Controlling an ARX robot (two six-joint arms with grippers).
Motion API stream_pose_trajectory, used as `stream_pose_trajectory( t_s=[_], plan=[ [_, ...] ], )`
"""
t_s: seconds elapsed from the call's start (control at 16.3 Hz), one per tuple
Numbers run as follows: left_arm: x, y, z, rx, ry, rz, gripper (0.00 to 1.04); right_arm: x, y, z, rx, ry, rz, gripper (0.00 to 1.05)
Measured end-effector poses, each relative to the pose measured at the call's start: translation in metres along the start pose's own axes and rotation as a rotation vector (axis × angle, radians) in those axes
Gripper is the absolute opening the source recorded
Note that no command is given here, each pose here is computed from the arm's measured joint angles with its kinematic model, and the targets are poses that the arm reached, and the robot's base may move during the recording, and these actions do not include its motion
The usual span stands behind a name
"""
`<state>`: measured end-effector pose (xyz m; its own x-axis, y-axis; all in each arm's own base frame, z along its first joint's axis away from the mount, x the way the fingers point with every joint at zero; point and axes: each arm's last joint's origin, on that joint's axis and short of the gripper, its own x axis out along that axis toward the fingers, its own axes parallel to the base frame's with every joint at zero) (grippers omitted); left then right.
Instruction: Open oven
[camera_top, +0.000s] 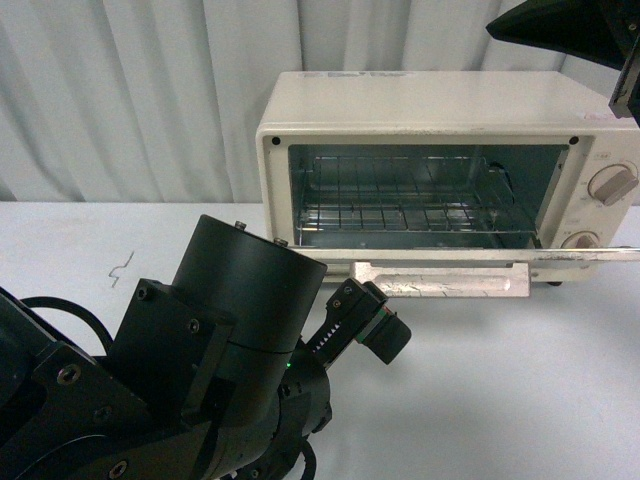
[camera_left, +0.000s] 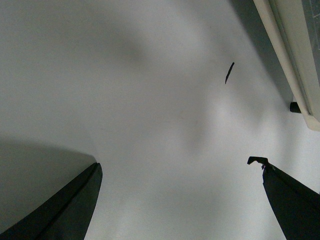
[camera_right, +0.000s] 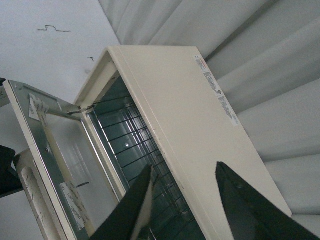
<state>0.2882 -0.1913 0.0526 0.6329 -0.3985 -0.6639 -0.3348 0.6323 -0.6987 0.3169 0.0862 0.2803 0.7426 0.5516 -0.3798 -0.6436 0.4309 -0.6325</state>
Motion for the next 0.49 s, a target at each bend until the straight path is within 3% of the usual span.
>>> stream_pose_trajectory(
  t_s=[0.06,0.12,0.18,0.31,0.37,0.43,0.49],
  plan=[
    [0.0,0.0,0.0,0.0,0.0,0.0,0.98,0.001,0.001,-0.001,0.001,0.007,0.008,0.68],
    [0.0,0.0,0.0,0.0,0.0,0.0,0.98,0.001,0.001,-0.001,0.001,0.006,0.008,0.86],
    [0.0,0.0,0.0,0.0,0.0,0.0,0.98,0.001,0.001,-0.001,0.001,0.007,0.008,0.97],
    [0.0,0.0,0.0,0.0,0.0,0.0,0.98,0.002,0.0,-0.001,-0.001,0.003,-0.041,0.97],
    [0.0,0.0,0.0,0.0,0.0,0.0,0.98,0.001,0.005,-0.004,0.085,0.033,-0.307,0.87],
    [0.0,0.0,-0.001,0.002,0.002,-0.002,0.98,-0.007,0.014,-0.011,0.198,0.039,-0.442,0.79],
    [0.0,0.0,-0.001,0.001,0.004,-0.003,0.98,-0.024,0.029,-0.029,0.433,0.033,-0.627,0.67]
  ],
)
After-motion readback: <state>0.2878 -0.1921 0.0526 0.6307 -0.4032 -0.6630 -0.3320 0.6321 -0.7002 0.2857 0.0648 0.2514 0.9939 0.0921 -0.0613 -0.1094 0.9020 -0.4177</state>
